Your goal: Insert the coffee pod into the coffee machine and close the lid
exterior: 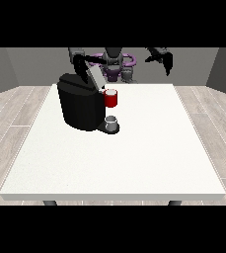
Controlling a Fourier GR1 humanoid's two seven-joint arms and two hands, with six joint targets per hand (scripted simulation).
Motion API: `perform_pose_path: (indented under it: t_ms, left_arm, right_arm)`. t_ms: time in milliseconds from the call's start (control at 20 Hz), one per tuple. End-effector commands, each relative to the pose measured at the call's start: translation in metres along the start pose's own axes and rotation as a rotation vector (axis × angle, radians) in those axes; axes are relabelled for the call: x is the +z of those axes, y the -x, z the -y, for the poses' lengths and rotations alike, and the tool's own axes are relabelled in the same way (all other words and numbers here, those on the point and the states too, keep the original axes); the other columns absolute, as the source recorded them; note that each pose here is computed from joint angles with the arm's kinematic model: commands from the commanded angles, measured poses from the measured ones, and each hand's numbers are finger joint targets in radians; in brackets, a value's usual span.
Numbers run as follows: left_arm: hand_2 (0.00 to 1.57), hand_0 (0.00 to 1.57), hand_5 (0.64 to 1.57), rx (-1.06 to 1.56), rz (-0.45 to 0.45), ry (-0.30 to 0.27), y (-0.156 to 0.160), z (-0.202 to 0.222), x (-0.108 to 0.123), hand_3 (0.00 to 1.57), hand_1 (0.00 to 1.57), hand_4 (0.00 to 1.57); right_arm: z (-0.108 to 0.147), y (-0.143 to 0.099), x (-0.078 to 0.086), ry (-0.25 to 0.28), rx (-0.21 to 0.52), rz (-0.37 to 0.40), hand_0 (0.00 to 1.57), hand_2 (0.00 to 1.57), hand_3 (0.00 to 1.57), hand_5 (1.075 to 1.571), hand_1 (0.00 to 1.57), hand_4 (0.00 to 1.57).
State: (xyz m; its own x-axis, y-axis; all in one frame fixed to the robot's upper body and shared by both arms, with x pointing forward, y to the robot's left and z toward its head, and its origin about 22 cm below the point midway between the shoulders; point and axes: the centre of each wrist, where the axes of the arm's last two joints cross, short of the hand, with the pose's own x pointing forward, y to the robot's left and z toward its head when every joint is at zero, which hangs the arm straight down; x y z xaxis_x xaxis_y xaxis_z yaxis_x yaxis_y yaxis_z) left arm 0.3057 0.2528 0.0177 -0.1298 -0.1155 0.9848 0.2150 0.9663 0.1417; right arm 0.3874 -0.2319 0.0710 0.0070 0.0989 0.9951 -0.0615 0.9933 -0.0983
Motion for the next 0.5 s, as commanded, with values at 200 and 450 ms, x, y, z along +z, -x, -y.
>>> perform_pose_path:
  t_ms: [200, 450]
  left_arm:
    - [0.0, 0.0, 1.571, -0.045, -0.008, -0.043, -0.019, -0.003, 0.004, 0.0, 0.0, 0.3]
    - [0.0, 0.0, 1.571, -0.067, 0.05, -0.05, -0.023, -0.02, -0.002, 0.0, 0.0, 0.35]
  right_arm:
    - [0.009, -0.024, -0.016, -0.03, 0.009, 0.031, 0.0, 0.0, 0.0, 1.571, 0.0, 0.17]
    - [-0.014, -0.041, -0.025, -0.045, 0.106, 0.125, 0.0, 0.0, 0.0, 1.571, 0.0, 0.2]
